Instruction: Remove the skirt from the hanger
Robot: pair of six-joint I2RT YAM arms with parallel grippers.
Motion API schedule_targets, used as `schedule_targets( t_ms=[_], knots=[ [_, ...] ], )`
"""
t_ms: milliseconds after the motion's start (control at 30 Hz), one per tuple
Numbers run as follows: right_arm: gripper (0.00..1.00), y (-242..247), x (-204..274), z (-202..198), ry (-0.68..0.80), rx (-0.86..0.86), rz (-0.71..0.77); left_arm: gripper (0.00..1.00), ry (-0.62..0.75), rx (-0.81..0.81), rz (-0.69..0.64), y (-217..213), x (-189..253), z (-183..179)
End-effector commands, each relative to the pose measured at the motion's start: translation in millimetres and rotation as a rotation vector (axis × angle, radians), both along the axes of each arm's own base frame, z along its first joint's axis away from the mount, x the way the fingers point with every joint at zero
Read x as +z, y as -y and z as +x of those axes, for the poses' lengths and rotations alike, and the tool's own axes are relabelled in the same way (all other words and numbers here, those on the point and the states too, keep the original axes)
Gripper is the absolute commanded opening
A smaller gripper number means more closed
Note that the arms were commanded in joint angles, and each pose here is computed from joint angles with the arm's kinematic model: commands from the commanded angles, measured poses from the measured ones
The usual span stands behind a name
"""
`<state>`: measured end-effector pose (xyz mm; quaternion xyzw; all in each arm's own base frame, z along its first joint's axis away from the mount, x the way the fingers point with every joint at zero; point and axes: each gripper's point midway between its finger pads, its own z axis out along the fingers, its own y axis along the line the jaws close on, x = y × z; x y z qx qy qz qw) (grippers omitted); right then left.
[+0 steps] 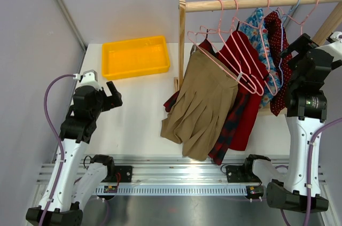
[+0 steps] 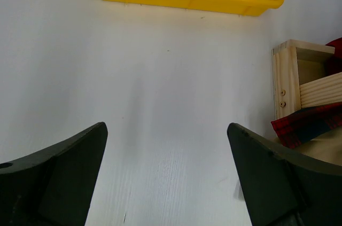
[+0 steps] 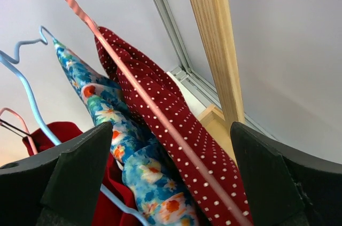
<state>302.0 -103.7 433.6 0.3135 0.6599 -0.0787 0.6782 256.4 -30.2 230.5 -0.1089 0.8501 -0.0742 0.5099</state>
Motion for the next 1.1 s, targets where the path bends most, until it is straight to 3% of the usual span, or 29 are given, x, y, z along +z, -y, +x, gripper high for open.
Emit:
schedule_targets(
  t_ms=[0, 367, 433, 500, 600, 633, 700, 733, 800, 1067],
  knots=[
    [0.99, 0, 15, 2, 0.075, -0.002, -0.007, 0.99, 0.091, -0.002, 0.009, -1, 30, 3],
    [0.99, 6, 27, 39, 0.060, 0.003, -0.018, 0.99, 0.094, 0.002, 0.010, -2, 31, 3],
    [0.95, 8, 22, 48, 0.045, -0.001, -0.019, 0.99, 0.093, 0.003, 0.013, -2, 30, 3],
    [0.73, 8, 20, 54, 0.042, 0.009, -0.015, 0.99, 0.094, 0.003, 0.012, -2, 31, 3],
    [0.60, 6, 18, 60, 0.046, 0.023, -0.008, 0.99, 0.091, 0.005, 0.014, -3, 30, 3],
    [0.44, 5, 18, 61, 0.048, 0.027, -0.004, 0.99, 0.091, 0.005, 0.014, -3, 30, 3],
    [0.30, 5, 16, 62, 0.045, 0.028, 0.002, 0.99, 0.091, 0.007, 0.015, -3, 30, 3],
    [0.14, 4, 15, 61, 0.044, 0.030, 0.003, 0.99, 0.090, 0.007, 0.015, -3, 30, 3],
    [0.01, 4, 13, 60, 0.040, 0.030, 0.005, 0.99, 0.093, 0.011, 0.016, -4, 31, 2],
    [0.00, 0, 42, 44, 0.098, 0.031, 0.018, 0.99, 0.091, 0.026, 0.024, -7, 31, 2]
  ],
)
